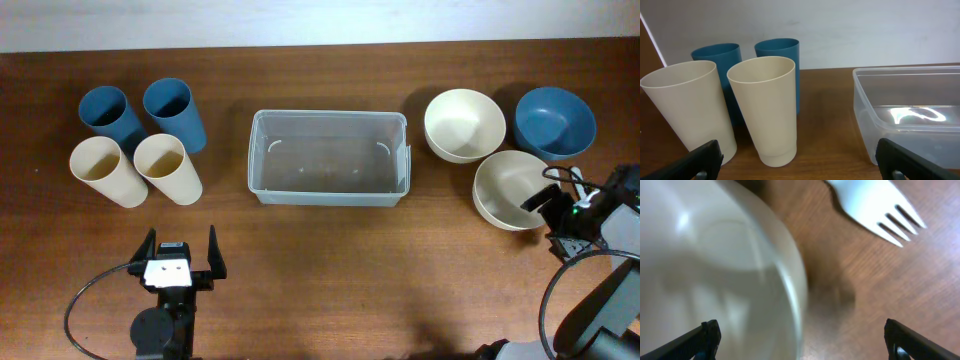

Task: Pack container
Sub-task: 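Lower the right gripper to the front cream bowl's rim and grip it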

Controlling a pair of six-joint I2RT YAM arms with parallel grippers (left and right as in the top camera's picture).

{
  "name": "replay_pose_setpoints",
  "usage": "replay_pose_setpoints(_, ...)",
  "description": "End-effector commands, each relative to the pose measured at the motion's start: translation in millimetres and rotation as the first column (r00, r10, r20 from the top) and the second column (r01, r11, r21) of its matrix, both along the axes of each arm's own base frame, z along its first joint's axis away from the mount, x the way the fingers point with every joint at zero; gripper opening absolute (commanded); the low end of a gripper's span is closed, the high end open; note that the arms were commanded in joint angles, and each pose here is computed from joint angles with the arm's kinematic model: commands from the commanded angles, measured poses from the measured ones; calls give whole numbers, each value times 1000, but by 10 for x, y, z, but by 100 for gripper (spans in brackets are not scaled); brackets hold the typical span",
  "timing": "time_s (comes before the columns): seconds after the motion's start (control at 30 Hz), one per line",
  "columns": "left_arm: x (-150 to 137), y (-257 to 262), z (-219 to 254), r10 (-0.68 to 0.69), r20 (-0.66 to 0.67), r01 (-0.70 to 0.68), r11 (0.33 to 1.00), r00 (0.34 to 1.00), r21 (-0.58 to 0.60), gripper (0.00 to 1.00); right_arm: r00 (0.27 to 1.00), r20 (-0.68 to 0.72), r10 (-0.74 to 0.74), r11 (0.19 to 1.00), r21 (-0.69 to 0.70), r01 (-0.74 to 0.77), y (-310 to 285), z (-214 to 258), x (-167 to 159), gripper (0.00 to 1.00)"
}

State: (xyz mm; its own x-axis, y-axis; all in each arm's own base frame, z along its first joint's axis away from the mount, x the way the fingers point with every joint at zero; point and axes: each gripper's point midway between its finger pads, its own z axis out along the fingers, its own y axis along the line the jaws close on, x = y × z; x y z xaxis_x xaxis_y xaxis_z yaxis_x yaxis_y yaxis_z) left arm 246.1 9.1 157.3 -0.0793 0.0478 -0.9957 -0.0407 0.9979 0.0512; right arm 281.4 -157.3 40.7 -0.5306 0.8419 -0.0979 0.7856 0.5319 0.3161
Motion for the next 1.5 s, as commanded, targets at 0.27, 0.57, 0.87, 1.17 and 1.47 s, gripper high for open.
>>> replay_pose_setpoints(0.27,-3,1,-9,-2,-2,2,1000,1000,8,100,996,26,80,997,-14,-79,180,-57,115,98)
replay_pose_setpoints(0.57,-3,1,-9,-2,-2,2,1000,1000,8,100,996,30,80,997,-17,-79,173,-61,126,96)
replay_pose_setpoints(0.87,-3,1,-9,-2,-2,2,1000,1000,8,100,997,23,79,997,-15,-79,164,-102,129,95)
replay_pose_setpoints(1.17,-3,1,-9,-2,-2,2,1000,1000,8,100,997,11,79,997,-11,-79,153,-174,134,95)
replay_pose_setpoints(1.47,-3,1,-9,-2,-2,2,1000,1000,8,100,996,20,82,996,-19,-82,137,-173,157,79)
